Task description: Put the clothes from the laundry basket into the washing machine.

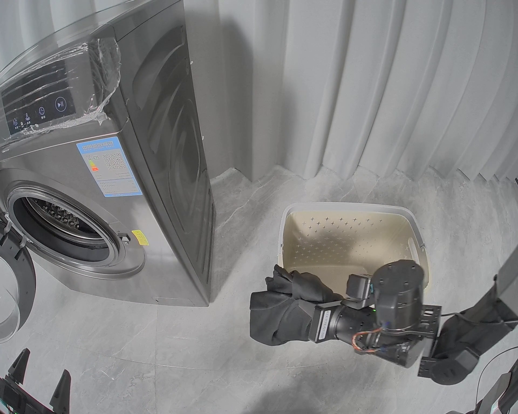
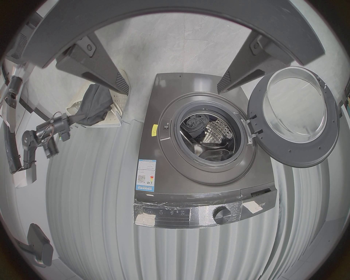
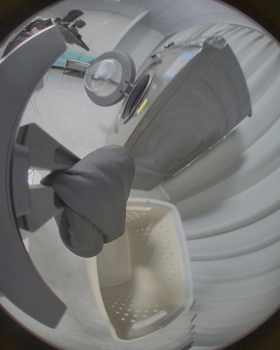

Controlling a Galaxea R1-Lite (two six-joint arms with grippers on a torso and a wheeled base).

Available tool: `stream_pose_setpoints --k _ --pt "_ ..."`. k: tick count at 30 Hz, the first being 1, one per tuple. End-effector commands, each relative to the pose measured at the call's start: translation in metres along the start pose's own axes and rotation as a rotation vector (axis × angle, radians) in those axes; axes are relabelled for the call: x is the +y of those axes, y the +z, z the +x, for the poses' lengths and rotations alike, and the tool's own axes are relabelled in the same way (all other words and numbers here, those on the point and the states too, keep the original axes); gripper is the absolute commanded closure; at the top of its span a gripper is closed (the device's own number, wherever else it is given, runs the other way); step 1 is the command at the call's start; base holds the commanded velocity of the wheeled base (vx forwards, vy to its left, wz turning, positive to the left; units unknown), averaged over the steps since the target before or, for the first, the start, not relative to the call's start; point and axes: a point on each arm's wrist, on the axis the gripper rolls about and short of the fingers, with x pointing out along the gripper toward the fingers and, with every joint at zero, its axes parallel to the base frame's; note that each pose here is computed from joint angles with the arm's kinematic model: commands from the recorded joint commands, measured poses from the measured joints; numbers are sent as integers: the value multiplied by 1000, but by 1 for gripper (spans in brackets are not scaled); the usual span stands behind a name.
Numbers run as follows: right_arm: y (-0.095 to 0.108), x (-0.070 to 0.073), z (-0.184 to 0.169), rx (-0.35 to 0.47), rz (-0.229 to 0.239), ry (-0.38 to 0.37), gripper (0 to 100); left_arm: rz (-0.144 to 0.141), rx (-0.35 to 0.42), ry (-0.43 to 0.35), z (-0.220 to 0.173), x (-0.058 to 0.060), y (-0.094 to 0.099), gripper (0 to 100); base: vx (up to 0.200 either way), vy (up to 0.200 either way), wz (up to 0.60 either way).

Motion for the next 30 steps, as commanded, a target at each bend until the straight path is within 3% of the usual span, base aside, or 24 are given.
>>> stream_pose_setpoints --k 1,8,9,12,14,15,19,24,30 --pt "21 11 -65 -105 -63 123 100 -5 8 -1 1 0 -5 0 0 0 0" --pt "37 3 -107 -251 -117 264 100 0 8 -2 1 0 -5 0 0 0 0" --pt "39 1 -114 -267 -150 288 100 0 10 -2 1 0 -5 0 0 0 0" --pt "42 -8 -114 -291 -246 257 100 -8 8 1 1 0 -5 0 0 0 0" --pt "42 -8 -114 -291 -246 257 100 -8 8 1 1 0 -5 0 0 0 0" --pt "47 -12 -111 -313 -295 221 100 -9 8 1 1 0 -5 0 0 0 0" --pt "48 -11 -102 -313 -295 211 100 -6 8 -1 1 0 -5 0 0 0 0" --pt "54 -7 -103 -370 -300 240 100 14 8 -5 1 0 -5 0 0 0 0" --pt "53 -7 -108 -370 -307 257 100 14 8 -4 1 0 -5 0 0 0 0"
